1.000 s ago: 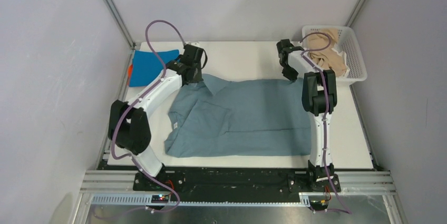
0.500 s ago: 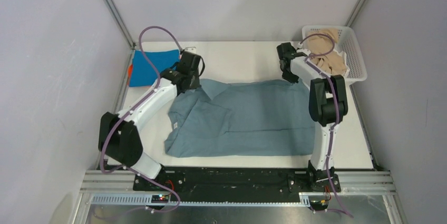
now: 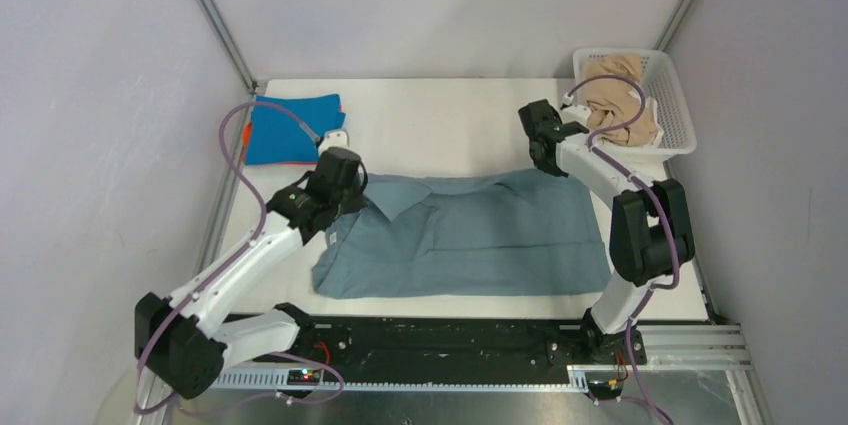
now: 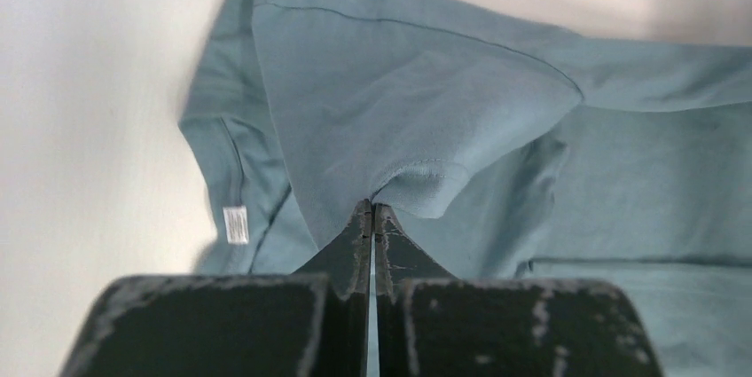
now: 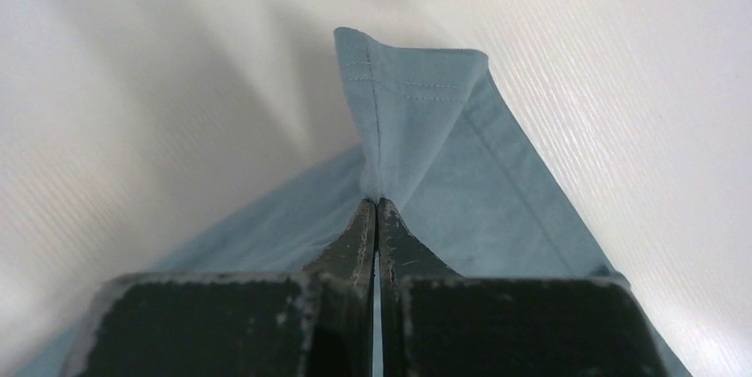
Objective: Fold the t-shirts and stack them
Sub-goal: Fold the other side of the tshirt into a rectangle
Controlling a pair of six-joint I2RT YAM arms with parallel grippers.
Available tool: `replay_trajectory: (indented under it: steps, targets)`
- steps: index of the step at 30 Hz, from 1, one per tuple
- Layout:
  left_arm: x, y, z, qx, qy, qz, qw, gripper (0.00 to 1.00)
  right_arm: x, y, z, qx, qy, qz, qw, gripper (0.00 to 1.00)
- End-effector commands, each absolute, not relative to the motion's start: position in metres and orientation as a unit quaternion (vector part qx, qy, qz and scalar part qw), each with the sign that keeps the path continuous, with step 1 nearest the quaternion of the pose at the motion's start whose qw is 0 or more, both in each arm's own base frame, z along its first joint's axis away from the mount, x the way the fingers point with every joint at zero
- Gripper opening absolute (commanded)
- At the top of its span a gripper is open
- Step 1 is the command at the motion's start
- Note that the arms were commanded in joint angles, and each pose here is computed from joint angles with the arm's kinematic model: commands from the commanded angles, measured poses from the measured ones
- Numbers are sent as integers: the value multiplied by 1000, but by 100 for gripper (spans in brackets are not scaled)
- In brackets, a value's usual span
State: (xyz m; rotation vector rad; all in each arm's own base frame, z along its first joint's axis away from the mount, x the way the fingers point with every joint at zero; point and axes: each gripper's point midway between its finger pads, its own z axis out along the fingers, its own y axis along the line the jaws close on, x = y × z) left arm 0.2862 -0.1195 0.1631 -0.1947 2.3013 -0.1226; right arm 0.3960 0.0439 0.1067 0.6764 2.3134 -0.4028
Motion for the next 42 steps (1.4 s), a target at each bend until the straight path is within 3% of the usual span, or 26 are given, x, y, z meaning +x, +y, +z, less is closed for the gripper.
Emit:
replay_trajectory:
  steps: [1,16,28,30,32,34,36,37,42]
  targets:
    - [260,-121,170,-105,902,-80,410,0,378,38,130,276,871,-166,372,0]
    - [194,-107,147,-109,924,-72,360,0,326,35,142,264,872,-159,381,0]
    - [152,-108,121,-91,955,-46,277,0,299,29,126,247,879,-182,364,1]
    - [142,-111,111,-84,962,-50,255,11,291,28,120,242,882,-188,358,5]
    - [130,-115,100,-73,970,-54,227,36,277,24,110,250,881,-202,347,21]
    - [120,-117,95,-56,974,-54,212,66,254,12,103,275,871,-235,333,28]
    - [114,-122,101,-43,974,-68,214,84,228,-2,106,309,852,-266,329,39]
    - [114,-124,107,-39,971,-80,221,96,212,-10,115,306,846,-287,329,54]
    - [138,-130,149,-32,949,-102,298,100,197,-14,128,340,832,-243,364,87]
